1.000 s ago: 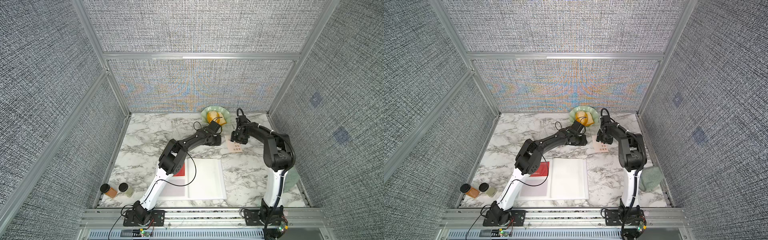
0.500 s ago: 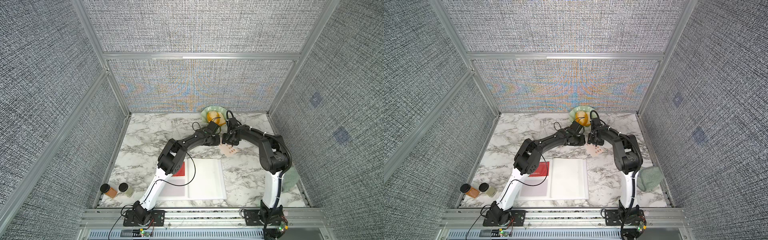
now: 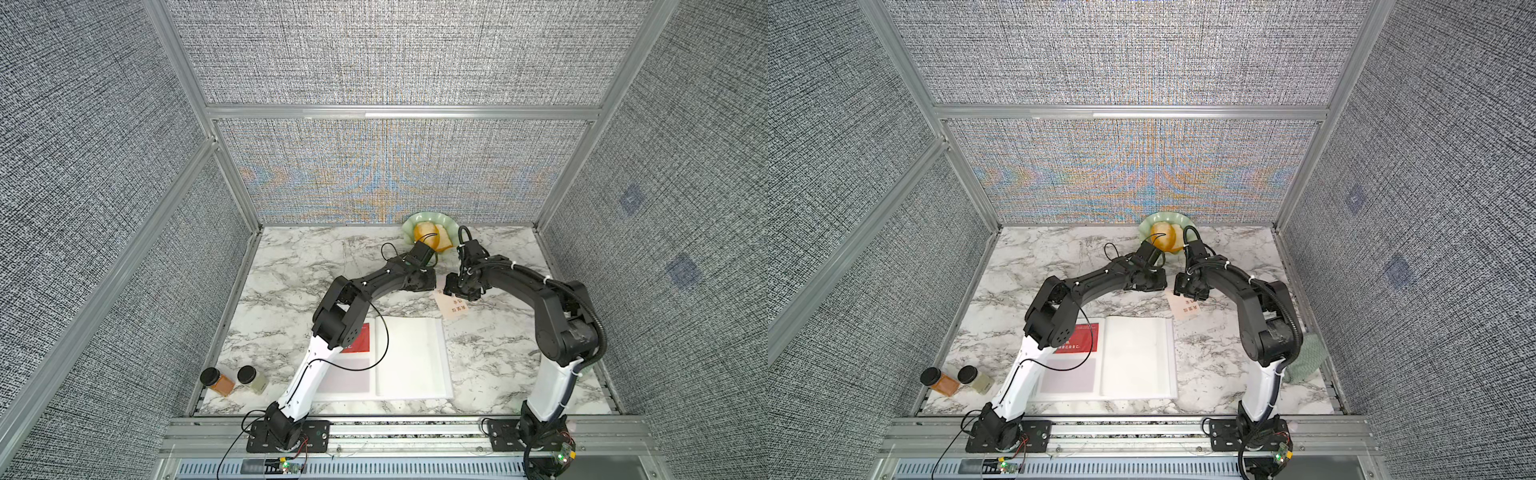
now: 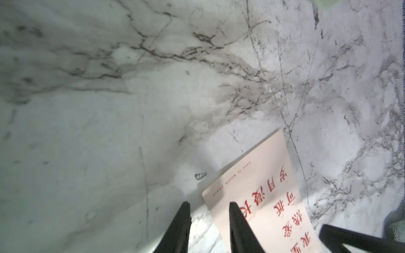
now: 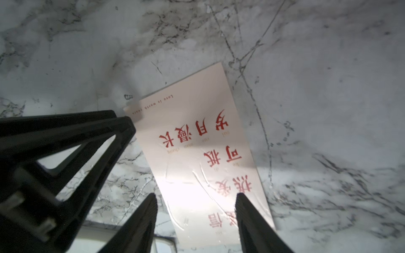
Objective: Place the photos into the photo albums
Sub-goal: Pick up the photo at the center of the board.
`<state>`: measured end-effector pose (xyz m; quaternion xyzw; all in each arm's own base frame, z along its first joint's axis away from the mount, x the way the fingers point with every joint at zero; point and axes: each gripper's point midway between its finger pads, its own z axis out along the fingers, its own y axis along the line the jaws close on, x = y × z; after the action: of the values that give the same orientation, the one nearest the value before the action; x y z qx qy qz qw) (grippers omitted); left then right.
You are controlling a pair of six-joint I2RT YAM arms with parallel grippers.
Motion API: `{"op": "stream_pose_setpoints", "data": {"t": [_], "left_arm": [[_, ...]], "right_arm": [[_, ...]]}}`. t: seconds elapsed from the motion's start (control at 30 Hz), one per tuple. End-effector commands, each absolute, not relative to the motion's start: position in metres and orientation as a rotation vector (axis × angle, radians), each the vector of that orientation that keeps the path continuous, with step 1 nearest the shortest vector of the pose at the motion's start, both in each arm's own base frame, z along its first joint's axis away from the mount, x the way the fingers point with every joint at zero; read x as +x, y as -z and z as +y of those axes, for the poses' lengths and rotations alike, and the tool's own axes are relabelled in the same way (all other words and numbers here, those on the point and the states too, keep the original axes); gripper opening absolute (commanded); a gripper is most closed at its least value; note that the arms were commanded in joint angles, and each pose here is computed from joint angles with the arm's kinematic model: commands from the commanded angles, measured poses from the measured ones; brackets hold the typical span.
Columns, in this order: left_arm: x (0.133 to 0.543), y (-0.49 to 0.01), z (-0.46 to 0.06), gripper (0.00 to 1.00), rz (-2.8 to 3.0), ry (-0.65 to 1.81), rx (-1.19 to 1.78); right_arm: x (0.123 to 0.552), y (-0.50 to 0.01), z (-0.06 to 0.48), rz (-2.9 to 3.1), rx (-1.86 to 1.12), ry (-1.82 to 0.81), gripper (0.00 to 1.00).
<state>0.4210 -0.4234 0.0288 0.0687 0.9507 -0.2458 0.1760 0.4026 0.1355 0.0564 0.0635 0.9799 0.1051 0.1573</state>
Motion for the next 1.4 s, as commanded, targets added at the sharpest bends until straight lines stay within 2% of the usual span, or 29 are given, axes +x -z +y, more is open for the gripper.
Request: {"op": "stream_pose_setpoints", "data": {"t": [0.0, 0.3, 0.63, 1.37], "left_arm": [[0.414, -0.036, -0.416, 0.34, 2.692, 0.681, 0.217], [0.389, -0.039, -0.429, 0.34, 2.722, 0.79, 0.237], [0.378, -0.028, -0.435, 0.32, 2.761, 0.835, 0.2], [0.376, -0.019, -0.436, 0.31, 2.785, 0.851, 0.184]], "right_arm": [[0.397, -0.056, 0.114, 2.807, 0.209, -0.212, 0.61], [0.395, -0.027, 0.094, 2.873, 0.194, -0.169, 0.61], [0.392, -0.016, 0.125, 2.909, 0.075, -0.17, 0.61], [0.392, -0.031, 0.152, 2.862, 0.085, -0.364, 0.61]]}}
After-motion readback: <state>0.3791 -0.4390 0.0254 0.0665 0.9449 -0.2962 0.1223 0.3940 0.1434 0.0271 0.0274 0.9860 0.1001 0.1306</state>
